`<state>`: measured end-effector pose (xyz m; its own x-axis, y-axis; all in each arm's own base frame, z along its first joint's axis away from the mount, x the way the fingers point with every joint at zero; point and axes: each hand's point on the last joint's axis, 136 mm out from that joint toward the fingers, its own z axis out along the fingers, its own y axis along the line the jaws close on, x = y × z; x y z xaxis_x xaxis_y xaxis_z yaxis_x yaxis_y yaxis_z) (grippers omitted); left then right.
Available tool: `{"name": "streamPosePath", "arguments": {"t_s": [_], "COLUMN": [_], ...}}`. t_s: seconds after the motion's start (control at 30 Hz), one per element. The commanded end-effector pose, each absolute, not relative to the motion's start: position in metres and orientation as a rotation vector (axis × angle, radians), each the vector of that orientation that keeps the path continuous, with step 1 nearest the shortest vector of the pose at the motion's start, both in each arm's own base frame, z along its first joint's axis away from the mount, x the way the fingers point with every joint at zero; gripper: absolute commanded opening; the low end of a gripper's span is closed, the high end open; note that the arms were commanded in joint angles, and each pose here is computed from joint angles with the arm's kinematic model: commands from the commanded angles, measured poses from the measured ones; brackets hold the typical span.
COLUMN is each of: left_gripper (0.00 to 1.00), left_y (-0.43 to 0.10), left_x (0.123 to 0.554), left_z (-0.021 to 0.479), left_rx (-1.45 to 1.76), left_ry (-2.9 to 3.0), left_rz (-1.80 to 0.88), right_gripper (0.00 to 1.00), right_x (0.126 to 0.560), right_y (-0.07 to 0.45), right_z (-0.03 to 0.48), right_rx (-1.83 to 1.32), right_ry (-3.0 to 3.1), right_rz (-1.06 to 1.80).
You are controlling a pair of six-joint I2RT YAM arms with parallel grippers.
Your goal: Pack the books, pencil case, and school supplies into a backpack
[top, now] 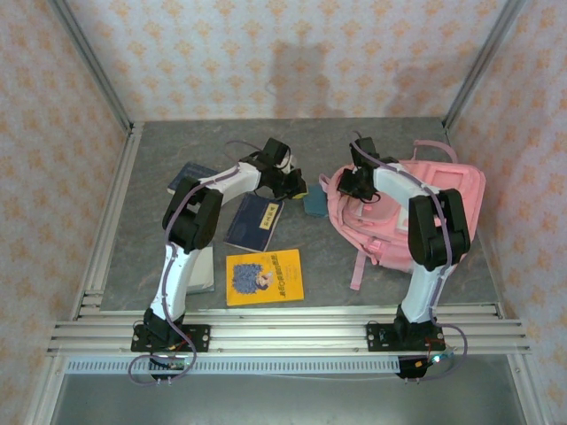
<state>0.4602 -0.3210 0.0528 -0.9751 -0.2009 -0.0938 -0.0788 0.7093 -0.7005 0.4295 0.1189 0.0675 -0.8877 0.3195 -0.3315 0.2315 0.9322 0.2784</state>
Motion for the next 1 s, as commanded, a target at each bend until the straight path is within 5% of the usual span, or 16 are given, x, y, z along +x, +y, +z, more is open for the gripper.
{"name": "streamPosePath", "arguments": {"t_s": [0.0, 0.4, 0.63, 0.97], "left_gripper": [0.0, 0.0, 0.0, 0.0], "left_y": [-0.32, -0.266, -0.234, -0.278], "left_x": [0.457, 0.452, 0.445, 0.426], "left_z": [0.061, 0.124, 0.206, 0.279], "left_rx": [-0.215, -0.242, -0.249, -0.074], "left_ry": [2.74, 2.681, 2.533, 2.424], "left_rz": [-1.096, -0.902, -0.81, -1.048], "right_gripper": [0.0, 0.0, 0.0, 0.0], "right_x": [0.417, 0.424, 0.425, 0.421], "right_y": [0.113, 0.09, 0.099, 0.136], "right_z": [0.078, 0.178, 0.246, 0.319], "right_rx": [0.427, 0.359, 0.126, -0.116], "right_ry": [2.728, 2.58, 2.512, 2.341], "right_rz": [0.325, 0.261, 0.293, 0.595]}}
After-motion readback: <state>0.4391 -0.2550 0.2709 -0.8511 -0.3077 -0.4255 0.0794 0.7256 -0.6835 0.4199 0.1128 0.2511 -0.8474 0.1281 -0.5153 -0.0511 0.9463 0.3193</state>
